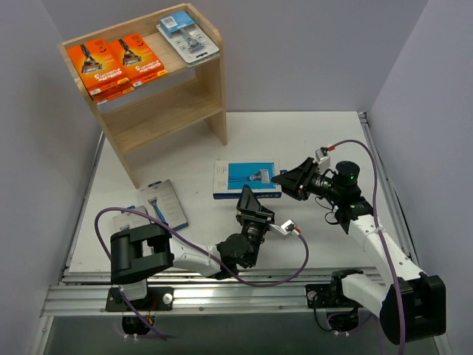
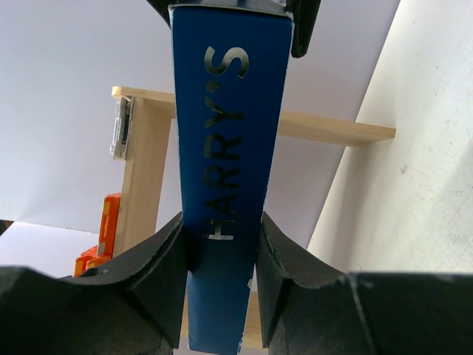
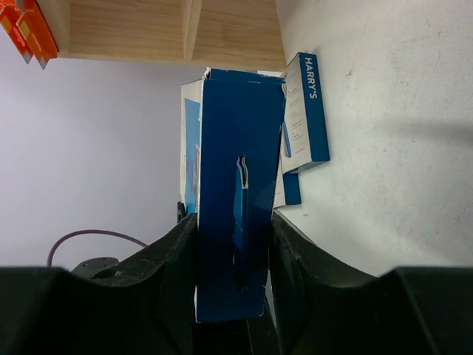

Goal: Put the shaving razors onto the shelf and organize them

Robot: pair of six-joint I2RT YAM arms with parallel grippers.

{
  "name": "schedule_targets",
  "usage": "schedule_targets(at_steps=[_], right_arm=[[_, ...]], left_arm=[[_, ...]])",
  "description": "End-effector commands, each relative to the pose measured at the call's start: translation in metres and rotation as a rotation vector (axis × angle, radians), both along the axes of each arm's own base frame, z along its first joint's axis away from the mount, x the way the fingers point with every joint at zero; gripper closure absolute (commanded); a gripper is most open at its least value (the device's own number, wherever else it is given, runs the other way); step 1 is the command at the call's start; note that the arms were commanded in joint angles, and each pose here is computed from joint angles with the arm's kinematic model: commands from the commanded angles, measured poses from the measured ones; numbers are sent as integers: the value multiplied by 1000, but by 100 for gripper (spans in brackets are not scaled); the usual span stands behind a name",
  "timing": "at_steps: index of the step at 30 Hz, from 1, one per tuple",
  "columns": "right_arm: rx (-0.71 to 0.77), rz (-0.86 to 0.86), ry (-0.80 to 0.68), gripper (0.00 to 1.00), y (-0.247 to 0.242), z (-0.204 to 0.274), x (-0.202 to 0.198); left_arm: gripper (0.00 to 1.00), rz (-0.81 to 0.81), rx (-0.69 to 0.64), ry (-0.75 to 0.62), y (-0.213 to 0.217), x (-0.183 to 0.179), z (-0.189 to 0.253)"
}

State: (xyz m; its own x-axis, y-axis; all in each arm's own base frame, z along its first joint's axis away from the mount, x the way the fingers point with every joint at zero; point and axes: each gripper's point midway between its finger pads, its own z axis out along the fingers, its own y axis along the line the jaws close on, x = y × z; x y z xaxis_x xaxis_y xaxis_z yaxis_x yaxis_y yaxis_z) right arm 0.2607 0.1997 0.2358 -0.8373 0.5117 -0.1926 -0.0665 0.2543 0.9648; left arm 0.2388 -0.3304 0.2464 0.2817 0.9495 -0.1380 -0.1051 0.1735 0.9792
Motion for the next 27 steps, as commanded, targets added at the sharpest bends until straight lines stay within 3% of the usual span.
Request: schedule_targets(at_steps=[1,4,5,6,10,17,23,27], right_arm=[[70,75,-127,83,5,36,-14],[116,92,-123,86,7,39,-18],[140,96,-118,97,8,40,-20],[173,109,-132,100,8,42,-22],[200,110,-122,100,8,41,-24],[249,48,-172,100,3,60,-22],[257,17,-182,100,2,72,-18],[257,-20,-169,100,-1,74,-12]], left_arm=[[98,1,-327,-44,16,-3,36],[98,13,-344,-35,20,0,33],[98,27,-363,-27,23,2,31],[98,33,-393,-16,28,2,29],[96,36,-412,-9,29,2,28],[49,13,-501,29,27,-2,29],[29,-15,-507,58,20,-10,27],[8,-35,-503,63,15,-16,26]])
